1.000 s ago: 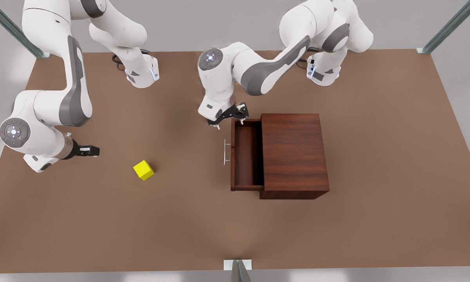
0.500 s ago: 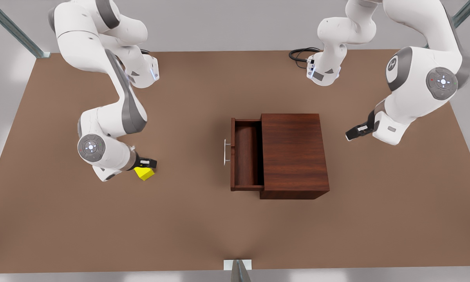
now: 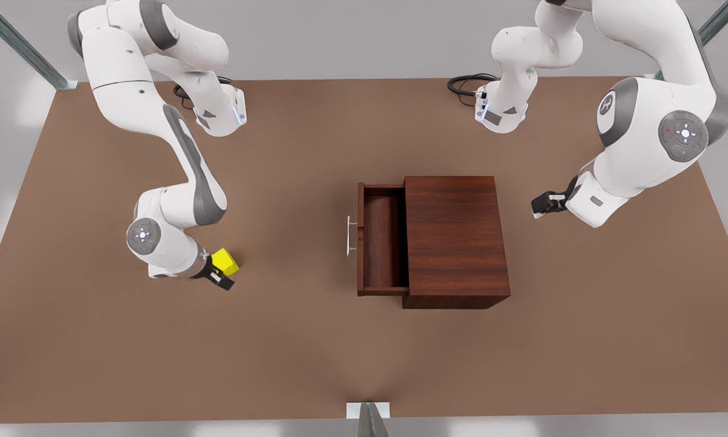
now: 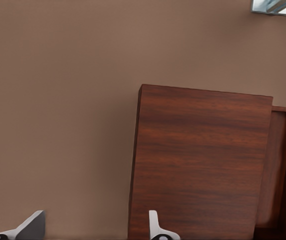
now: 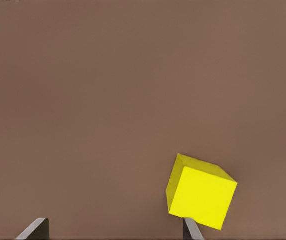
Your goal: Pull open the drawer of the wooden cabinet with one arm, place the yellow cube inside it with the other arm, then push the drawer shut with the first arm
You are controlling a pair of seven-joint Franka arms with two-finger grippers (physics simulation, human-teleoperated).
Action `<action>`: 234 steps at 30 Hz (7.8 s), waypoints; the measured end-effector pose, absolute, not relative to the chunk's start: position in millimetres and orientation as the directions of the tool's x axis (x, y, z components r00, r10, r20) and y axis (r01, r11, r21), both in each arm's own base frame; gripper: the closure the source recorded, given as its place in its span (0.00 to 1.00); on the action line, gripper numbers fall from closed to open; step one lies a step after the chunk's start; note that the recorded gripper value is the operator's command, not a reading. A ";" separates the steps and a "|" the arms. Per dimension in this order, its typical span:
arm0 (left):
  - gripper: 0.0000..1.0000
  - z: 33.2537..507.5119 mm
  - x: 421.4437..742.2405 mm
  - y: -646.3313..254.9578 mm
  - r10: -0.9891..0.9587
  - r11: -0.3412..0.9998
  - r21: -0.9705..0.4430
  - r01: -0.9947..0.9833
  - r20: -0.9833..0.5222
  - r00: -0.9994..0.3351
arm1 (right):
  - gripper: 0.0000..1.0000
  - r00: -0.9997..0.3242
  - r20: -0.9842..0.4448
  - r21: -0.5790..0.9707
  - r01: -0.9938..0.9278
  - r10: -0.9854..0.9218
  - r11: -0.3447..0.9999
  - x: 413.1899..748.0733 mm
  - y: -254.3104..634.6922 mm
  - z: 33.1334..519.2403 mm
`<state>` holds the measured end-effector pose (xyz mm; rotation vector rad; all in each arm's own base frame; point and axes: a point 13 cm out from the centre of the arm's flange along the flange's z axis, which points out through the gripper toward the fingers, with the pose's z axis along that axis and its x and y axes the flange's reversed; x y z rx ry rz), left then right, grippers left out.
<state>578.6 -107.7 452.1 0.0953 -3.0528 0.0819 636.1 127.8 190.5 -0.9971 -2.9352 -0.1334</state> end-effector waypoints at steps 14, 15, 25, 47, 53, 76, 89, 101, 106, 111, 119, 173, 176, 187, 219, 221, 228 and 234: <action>0.00 450.6 573.6 -106.1 0.043 0.998 -0.054 0.037 0.102 -0.994 | 0.00 -0.677 0.029 -0.023 0.735 0.736 0.677 605.6 81.0 134.6; 0.00 450.5 573.4 -106.1 0.048 0.998 -0.054 0.042 0.102 -0.994 | 0.00 -0.671 0.039 -0.040 0.739 0.740 0.672 600.1 79.5 125.3; 0.00 447.3 570.5 -106.0 0.084 0.995 -0.057 0.077 0.114 -0.990 | 0.00 -0.619 0.073 -0.100 0.776 0.782 0.623 559.1 76.9 79.4; 0.00 439.8 563.2 -84.6 0.079 0.995 -0.074 0.068 0.163 -0.983 | 0.35 -0.555 0.049 -0.031 0.830 0.830 0.557 573.8 83.5 49.1; 0.00 439.7 563.3 -84.4 0.082 0.995 -0.074 0.071 0.163 -0.983 | 0.41 -0.553 0.029 0.004 0.833 0.832 0.554 585.2 85.0 70.2; 0.00 439.3 562.8 -86.4 0.090 0.994 -0.076 0.078 0.164 -0.982 | 0.42 -0.679 0.031 0.059 0.734 0.734 0.677 632.2 332.8 298.9; 0.00 439.3 562.8 -86.4 0.091 0.994 -0.076 0.079 0.164 -0.982 | 0.40 -0.555 0.086 0.061 0.832 0.828 0.551 553.5 519.3 305.7; 0.00 439.3 563.1 -86.4 0.091 0.994 -0.076 0.079 0.163 -0.982 | 0.39 -0.273 0.099 0.063 0.961 0.957 0.268 546.6 560.0 269.6; 0.00 442.9 563.1 -95.2 0.108 0.993 -0.067 0.098 0.155 -0.982 | 0.39 -0.190 0.094 0.074 0.980 0.977 0.183 546.6 573.8 258.2; 0.00 443.3 533.6 -206.9 0.295 0.954 0.010 0.300 0.148 -0.944 | 0.00 -0.114 0.097 0.064 0.992 0.989 0.108 546.8 574.2 255.4; 0.00 425.3 530.9 -241.3 0.271 0.959 0.039 0.280 0.147 -0.951 | 0.00 0.257 0.076 0.068 0.963 0.963 -0.262 687.6 275.8 399.5; 0.00 173.9 543.7 -595.2 -0.344 0.936 -0.029 -0.350 -0.276 -0.897 | 0.00 -0.995 0.076 -0.039 0.066 0.069 0.997 623.5 -4.0 404.1; 0.00 170.1 543.4 -586.7 -0.346 0.934 -0.007 -0.357 -0.270 -0.899 | 0.00 -0.996 0.077 -0.038 0.047 0.050 0.998 623.6 -4.2 403.9; 0.00 171.0 547.8 -538.2 -0.356 0.923 0.059 -0.381 -0.244 -0.902 | 0.00 -0.997 0.079 -0.035 -0.001 0.002 0.999 623.7 -4.3 403.6; 0.00 424.3 595.8 -290.9 -0.586 0.809 -0.007 -0.588 -0.083 -0.806 | 0.00 -0.996 0.079 -0.031 -0.048 -0.046 0.998 623.9 -4.6 404.4; 0.00 414.2 589.9 -129.4 -0.703 0.711 0.033 -0.702 0.029 -0.710 | 0.00 -0.996 0.079 -0.032 -0.050 -0.047 0.998 623.9 -4.6 404.4; 0.00 459.4 618.7 -77.7 -0.513 0.858 -0.001 -0.513 0.015 -0.858 | 0.00 -0.996 0.079 -0.033 -0.053 -0.050 0.998 623.9 -4.8 404.4; 0.00 456.7 608.0 -112.0 -0.279 0.960 0.029 -0.278 0.075 -0.957 | 0.00 -0.996 0.079 -0.033 -0.053 -0.050 0.998 623.9 -5.9 404.4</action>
